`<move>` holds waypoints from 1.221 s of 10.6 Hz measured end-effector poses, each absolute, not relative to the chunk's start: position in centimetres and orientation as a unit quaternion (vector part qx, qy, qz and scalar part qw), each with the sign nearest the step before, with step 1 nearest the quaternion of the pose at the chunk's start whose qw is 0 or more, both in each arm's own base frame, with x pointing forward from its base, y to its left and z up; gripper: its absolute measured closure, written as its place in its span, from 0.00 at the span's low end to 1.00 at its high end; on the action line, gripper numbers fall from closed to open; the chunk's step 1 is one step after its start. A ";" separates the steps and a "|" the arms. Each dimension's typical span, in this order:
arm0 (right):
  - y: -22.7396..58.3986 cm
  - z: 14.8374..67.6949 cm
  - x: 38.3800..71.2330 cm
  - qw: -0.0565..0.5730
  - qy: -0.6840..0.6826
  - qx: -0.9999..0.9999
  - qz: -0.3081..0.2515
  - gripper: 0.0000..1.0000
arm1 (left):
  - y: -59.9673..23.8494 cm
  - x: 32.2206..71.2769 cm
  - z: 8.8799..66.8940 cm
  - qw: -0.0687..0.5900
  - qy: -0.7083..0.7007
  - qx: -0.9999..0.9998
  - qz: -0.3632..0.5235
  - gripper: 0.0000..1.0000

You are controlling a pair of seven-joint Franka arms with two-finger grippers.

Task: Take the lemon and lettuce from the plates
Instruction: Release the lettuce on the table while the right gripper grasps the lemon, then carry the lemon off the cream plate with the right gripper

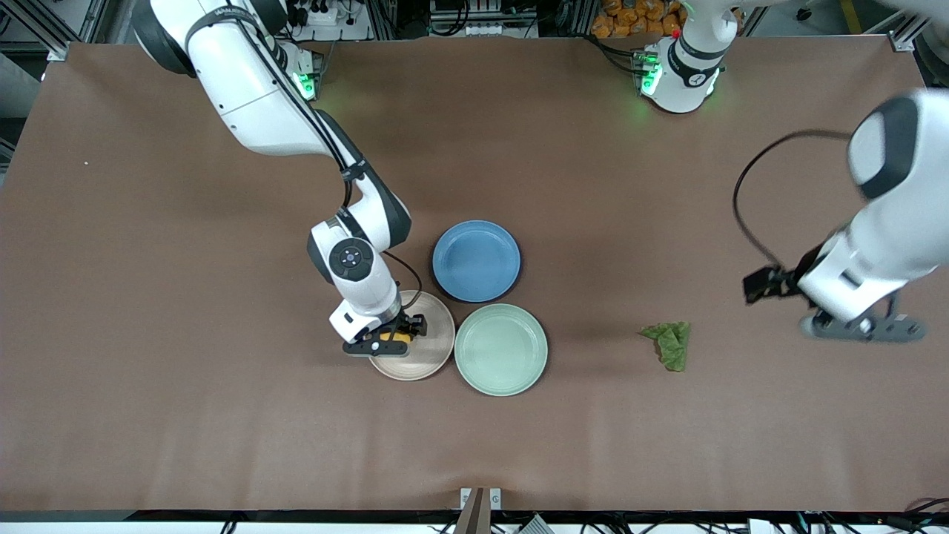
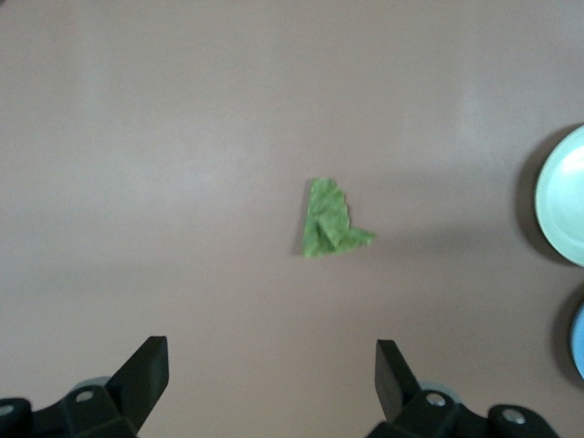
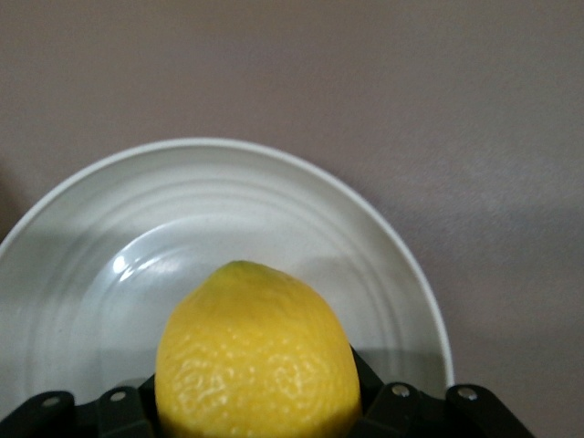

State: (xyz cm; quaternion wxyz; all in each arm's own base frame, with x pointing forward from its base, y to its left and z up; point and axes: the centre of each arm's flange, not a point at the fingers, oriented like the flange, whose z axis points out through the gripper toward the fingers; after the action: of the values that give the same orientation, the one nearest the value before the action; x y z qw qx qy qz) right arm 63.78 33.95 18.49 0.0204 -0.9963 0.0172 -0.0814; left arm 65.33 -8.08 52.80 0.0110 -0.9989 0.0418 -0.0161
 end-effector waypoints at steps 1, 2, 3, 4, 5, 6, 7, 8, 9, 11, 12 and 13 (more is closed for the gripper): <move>33.2 18.7 64.2 0.016 0.017 -0.997 -0.077 0.37 | -8.2 63.7 55.2 0.015 0.043 -0.999 -0.005 0.00; 32.5 19.0 64.5 0.010 0.015 -0.997 -0.071 0.37 | -8.5 62.4 57.1 0.018 0.045 -0.999 0.000 0.00; 31.9 19.5 64.9 0.006 0.012 -0.998 -0.066 0.37 | -8.7 61.4 58.9 0.019 0.048 -0.999 -0.006 0.00; 31.2 20.2 65.3 0.002 0.010 -0.998 -0.060 0.37 | -8.8 60.4 60.6 0.020 0.048 -0.999 -0.014 0.00; 30.5 21.1 65.6 -0.001 0.004 -0.998 -0.055 0.37 | -8.8 59.5 62.1 0.022 0.048 -0.998 -0.017 0.00; 29.7 22.2 65.9 0.000 -0.003 -0.999 -0.046 0.37 | -8.7 58.6 63.2 0.024 0.047 -0.998 -0.018 0.00; 28.5 23.5 66.3 0.000 -0.020 -0.999 -0.037 0.37 | -8.8 57.7 63.9 0.020 0.047 -0.999 -0.016 0.00; 27.1 24.6 66.6 -0.003 -0.035 -0.999 -0.028 0.37 | -8.9 57.2 64.1 0.018 0.046 -0.999 -0.014 0.00; 25.1 25.8 67.1 -0.006 -0.047 -0.999 -0.019 0.37 | -8.9 56.8 64.1 0.018 0.046 -0.999 -0.012 0.00; 21.2 27.9 67.9 -0.012 -0.051 -0.999 -0.003 0.37 | -9.0 56.3 64.6 0.018 0.047 -0.999 -0.020 0.00; 19.4 28.3 68.0 -0.015 -0.055 -0.998 0.006 0.37 | -9.0 56.3 64.6 0.018 0.047 -0.998 -0.032 0.00; 17.1 28.5 68.2 -0.017 -0.065 -0.998 0.012 0.37 | -9.0 56.5 64.1 0.017 0.047 -0.998 -0.043 0.00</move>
State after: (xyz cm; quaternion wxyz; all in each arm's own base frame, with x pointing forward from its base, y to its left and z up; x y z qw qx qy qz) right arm 68.19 17.13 28.45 -0.0167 -0.9977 -0.0648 0.0118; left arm 56.48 -9.04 64.14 0.0169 -0.9978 0.0470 -0.0430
